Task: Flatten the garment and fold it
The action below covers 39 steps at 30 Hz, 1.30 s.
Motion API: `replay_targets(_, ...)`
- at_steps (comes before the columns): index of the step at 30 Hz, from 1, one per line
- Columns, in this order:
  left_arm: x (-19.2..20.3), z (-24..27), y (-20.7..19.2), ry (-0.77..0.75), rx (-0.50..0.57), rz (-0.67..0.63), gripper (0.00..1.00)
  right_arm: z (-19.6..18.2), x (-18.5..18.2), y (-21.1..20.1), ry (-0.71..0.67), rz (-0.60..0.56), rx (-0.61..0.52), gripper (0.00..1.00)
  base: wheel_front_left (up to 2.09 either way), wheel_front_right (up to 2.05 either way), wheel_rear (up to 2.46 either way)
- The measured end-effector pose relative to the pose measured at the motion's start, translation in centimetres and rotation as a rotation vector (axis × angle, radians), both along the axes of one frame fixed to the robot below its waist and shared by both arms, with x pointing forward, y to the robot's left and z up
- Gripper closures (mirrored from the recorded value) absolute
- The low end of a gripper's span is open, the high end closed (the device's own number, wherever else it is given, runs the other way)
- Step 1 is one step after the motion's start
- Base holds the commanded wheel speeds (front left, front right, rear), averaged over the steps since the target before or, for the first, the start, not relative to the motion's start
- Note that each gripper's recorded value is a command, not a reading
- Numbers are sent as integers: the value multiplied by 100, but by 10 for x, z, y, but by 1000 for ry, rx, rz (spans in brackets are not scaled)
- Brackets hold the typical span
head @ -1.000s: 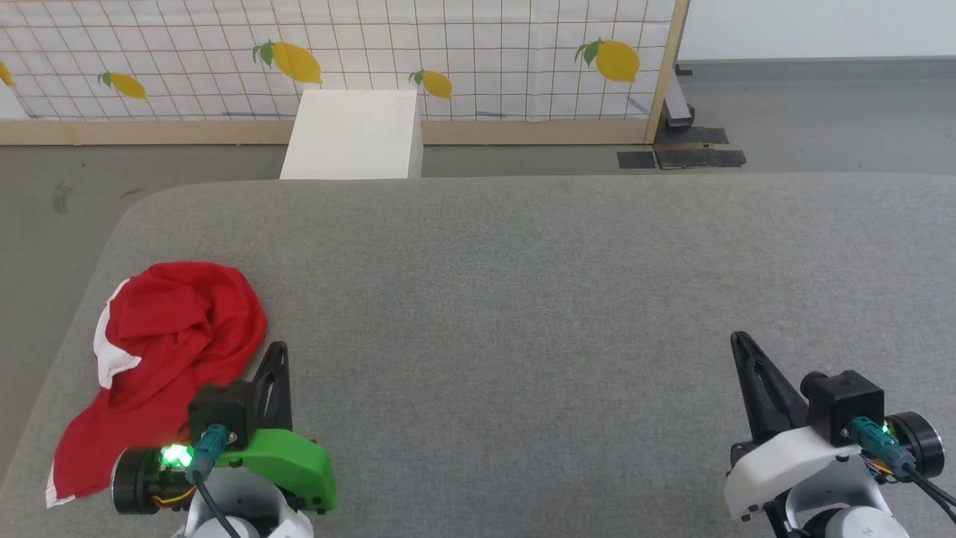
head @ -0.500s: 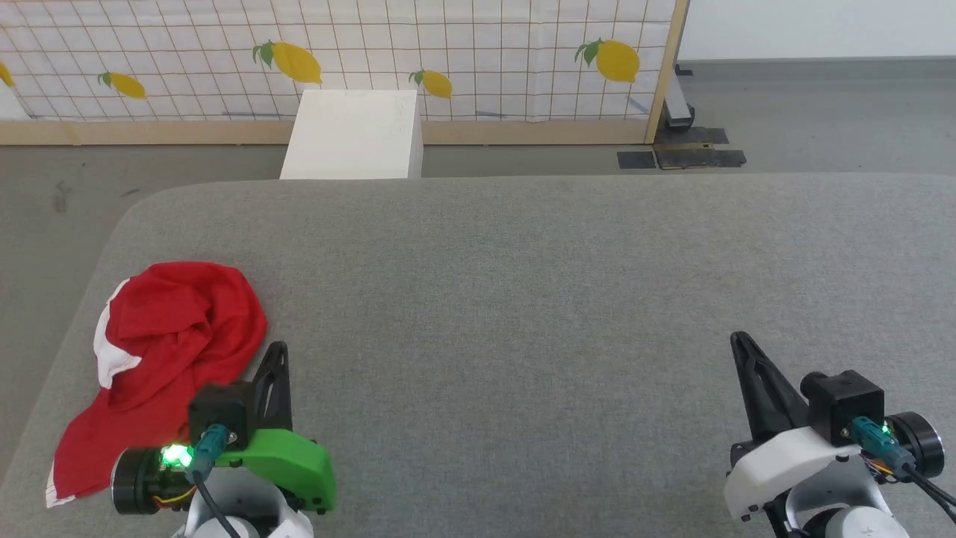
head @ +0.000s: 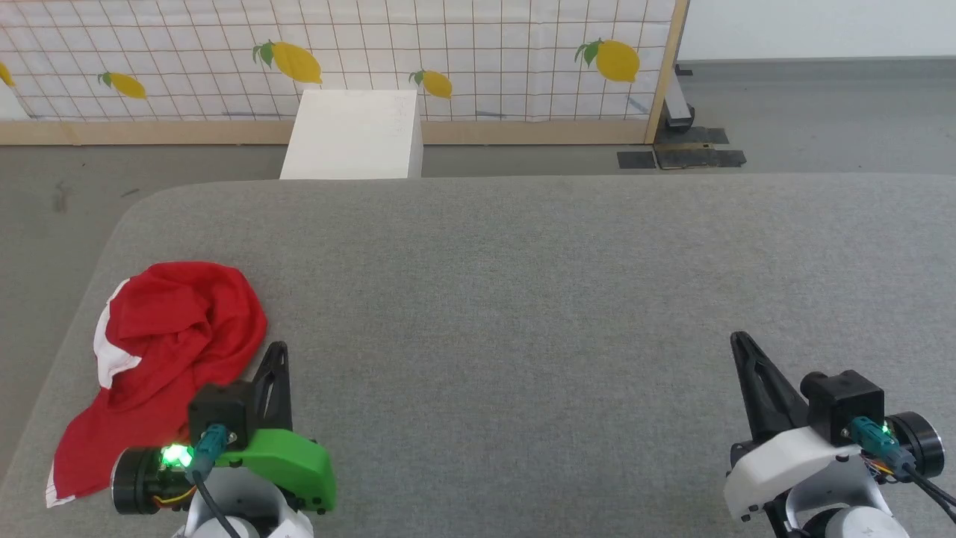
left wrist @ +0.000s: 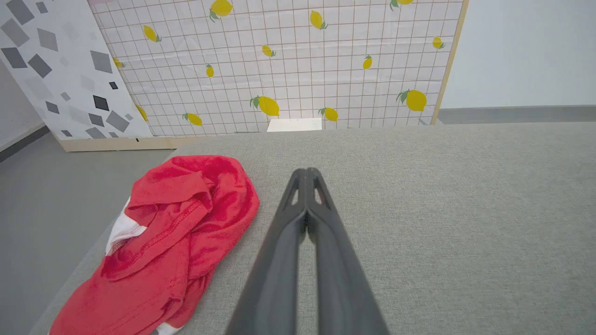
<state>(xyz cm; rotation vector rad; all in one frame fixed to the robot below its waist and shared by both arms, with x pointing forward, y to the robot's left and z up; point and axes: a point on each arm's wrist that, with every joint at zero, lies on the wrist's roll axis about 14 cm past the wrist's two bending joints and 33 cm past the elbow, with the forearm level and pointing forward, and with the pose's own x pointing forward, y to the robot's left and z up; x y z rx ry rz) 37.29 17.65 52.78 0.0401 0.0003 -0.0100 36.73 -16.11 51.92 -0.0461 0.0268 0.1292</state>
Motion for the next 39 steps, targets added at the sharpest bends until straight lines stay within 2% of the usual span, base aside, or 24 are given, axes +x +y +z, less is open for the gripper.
replay_targets(22, 0, 0, 0, 0, 0, 0, 100, 0, 0, 0, 0, 0, 0, 100, 0, 0, 0)
replay_targets(23, 0, 0, 0, 0, 0, 0, 0, 0, 0, 0, 0, 0, 0, 0, 0, 0, 0)
replay_targets(25, 0, 0, 0, 0, -3, -1, 0, 0, 0, 0, 1, 0, 0, 0, 0, 0, 0)
replay_targets(26, 0, 0, -1, 0, -5, -2, 100, 0, 0, 0, 1, -1, 0, 100, 0, 0, 0)
replay_targets(27, 0, 0, -1, 0, -5, -2, 0, 0, 0, 0, 1, -1, 0, 0, 0, 0, 0)
replay_targets(39, -1, -2, -6, -4, -13, -17, 0, 0, -1, -1, -9, -4, 5, 0, 0, 0, 0)
